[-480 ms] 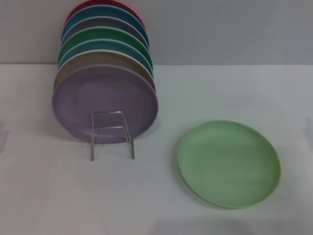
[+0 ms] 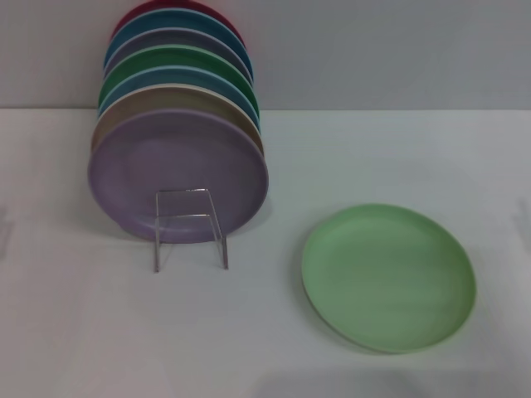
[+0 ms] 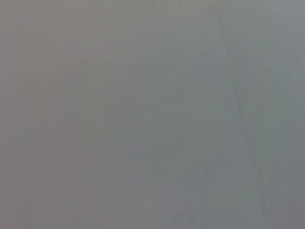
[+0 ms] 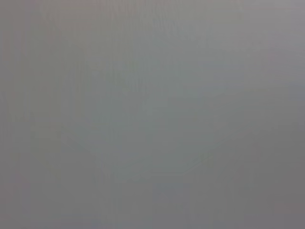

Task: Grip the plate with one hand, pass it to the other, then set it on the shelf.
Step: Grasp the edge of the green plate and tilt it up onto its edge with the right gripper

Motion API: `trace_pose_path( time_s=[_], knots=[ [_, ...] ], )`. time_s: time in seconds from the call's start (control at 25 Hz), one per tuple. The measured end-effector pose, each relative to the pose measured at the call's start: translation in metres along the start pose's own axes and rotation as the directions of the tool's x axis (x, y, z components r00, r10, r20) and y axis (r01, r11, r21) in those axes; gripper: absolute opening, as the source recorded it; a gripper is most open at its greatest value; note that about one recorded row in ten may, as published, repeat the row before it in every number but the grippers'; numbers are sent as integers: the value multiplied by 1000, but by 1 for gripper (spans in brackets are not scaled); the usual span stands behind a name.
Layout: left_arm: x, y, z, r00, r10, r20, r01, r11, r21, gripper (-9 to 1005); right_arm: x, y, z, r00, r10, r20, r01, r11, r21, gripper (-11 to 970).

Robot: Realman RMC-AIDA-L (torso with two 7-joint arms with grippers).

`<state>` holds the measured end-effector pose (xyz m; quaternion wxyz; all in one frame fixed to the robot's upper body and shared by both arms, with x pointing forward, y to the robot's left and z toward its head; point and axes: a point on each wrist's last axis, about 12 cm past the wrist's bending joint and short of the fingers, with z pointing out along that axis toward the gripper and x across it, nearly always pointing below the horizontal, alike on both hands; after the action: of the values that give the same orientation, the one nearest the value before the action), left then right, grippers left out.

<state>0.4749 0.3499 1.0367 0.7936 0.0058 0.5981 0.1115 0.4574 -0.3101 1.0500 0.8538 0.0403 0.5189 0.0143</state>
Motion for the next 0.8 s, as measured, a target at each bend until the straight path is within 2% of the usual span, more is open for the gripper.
trace_pose_path(
  time_s=[0.28, 0.48, 0.64, 0.72, 0.76, 0.8],
  knots=[
    [1, 0, -2, 1000, 9, -4, -9, 1000, 1, 793, -3, 7, 0, 999, 21, 26, -20, 999, -28, 818],
    [2, 1, -5, 1000, 4, -17, -4, 1000, 1, 790, 5, 13, 15, 999, 38, -20, -39, 999, -36, 819],
    [2, 0, -4, 1000, 2, -18, -2, 1000, 2, 788, 5, 26, 36, 999, 21, -39, -22, 998, -50, 819],
    [3, 0, -3, 1000, 1, -21, -1, 1000, 3, 787, -2, 33, 62, 992, 64, -105, -74, 992, -98, 819],
    [3, 0, -3, 1000, 1, -21, -1, 1000, 3, 787, -2, 33, 62, 992, 64, -105, -74, 992, -98, 819],
    [3, 0, -3, 1000, 1, -21, -1, 1000, 3, 786, -5, 35, 73, 986, 81, -146, -99, 988, -118, 819]
  ],
)
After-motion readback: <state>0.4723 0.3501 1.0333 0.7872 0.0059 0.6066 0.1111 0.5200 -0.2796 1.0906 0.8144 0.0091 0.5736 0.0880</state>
